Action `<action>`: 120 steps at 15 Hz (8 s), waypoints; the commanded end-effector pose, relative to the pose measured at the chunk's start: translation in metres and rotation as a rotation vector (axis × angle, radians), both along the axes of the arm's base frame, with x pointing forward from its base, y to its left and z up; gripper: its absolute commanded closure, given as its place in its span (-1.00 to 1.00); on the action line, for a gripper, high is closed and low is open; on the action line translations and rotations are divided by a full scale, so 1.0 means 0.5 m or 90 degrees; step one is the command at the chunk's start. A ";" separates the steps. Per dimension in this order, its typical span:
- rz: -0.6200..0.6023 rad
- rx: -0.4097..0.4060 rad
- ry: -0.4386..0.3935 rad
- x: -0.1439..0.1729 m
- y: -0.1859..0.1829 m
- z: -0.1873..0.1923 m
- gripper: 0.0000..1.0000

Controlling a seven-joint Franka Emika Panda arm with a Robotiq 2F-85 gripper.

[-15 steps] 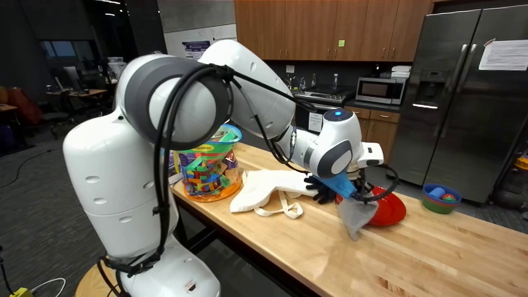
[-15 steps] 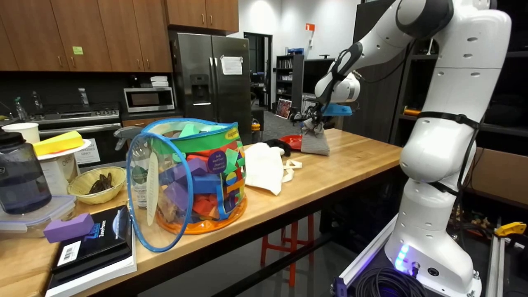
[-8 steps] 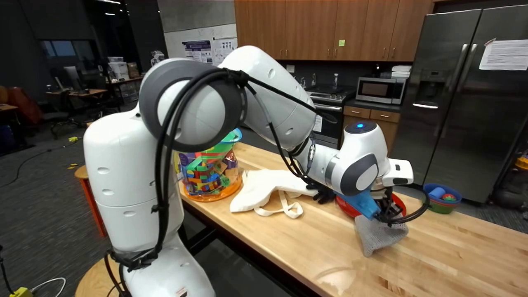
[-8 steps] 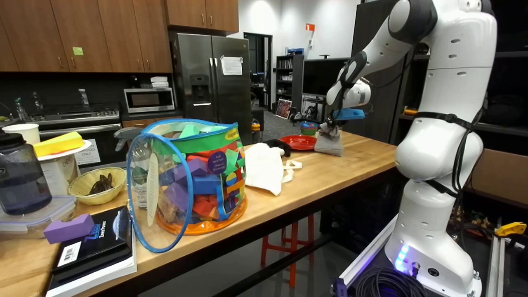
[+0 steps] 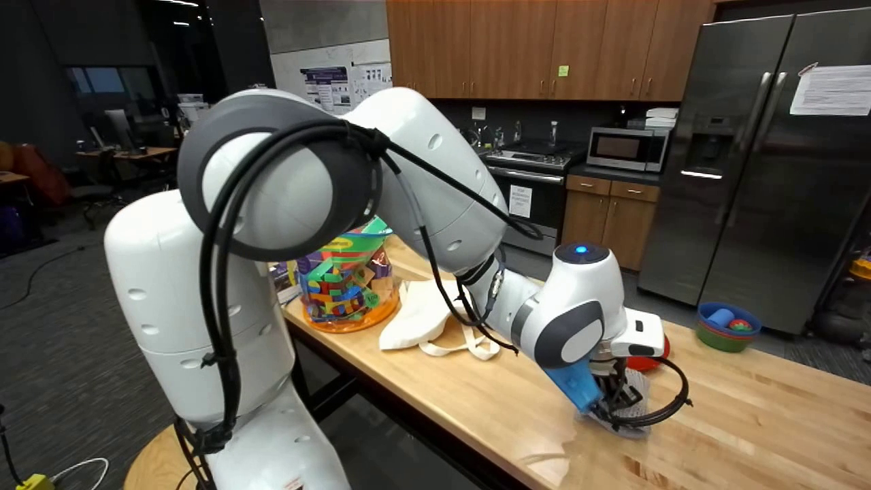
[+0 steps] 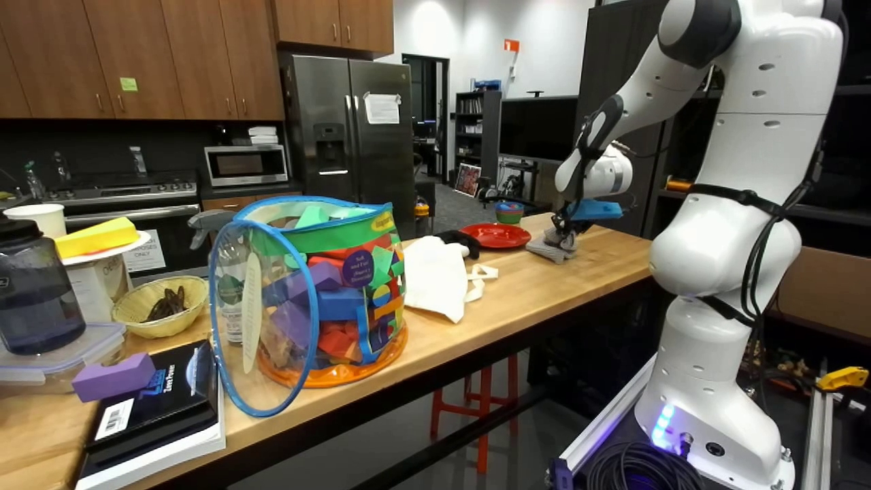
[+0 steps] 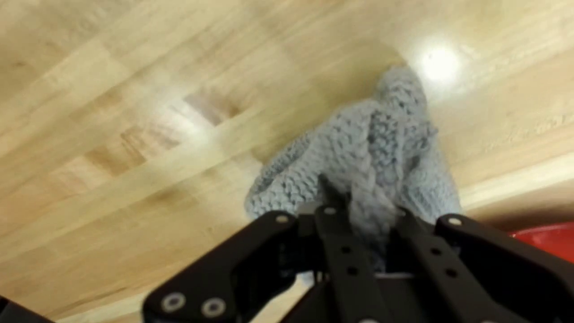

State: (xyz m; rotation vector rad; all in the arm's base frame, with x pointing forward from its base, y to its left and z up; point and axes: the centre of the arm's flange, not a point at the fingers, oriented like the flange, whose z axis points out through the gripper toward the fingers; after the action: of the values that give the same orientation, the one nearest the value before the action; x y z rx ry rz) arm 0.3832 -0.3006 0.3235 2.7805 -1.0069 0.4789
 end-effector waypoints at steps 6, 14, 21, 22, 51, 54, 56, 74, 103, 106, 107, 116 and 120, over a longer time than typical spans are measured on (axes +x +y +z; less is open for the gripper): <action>0.216 0.032 0.030 -0.084 0.238 -0.067 0.93; 0.472 0.005 0.009 0.008 0.475 -0.016 0.93; 0.619 -0.030 -0.009 0.040 0.626 0.020 0.93; 0.632 -0.032 -0.010 0.040 0.638 0.023 0.93; 0.474 -0.027 0.001 0.049 0.452 0.001 0.93; 0.420 -0.020 0.005 0.030 0.384 -0.009 0.93; 0.386 -0.015 0.007 0.017 0.341 -0.016 0.93; 0.110 0.012 0.032 -0.143 0.030 -0.085 0.93; 0.248 0.059 0.008 -0.002 0.154 -0.083 0.93; 0.313 0.060 0.003 0.015 0.209 -0.072 0.93; 0.344 0.067 0.002 0.019 0.232 -0.069 0.93; 0.477 0.119 0.053 -0.005 0.403 -0.077 0.93; 0.393 0.114 0.084 -0.034 0.410 -0.096 0.93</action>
State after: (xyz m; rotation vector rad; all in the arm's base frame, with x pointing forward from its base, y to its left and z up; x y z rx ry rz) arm 0.3859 -0.1005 0.2745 3.2306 -0.0105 0.3221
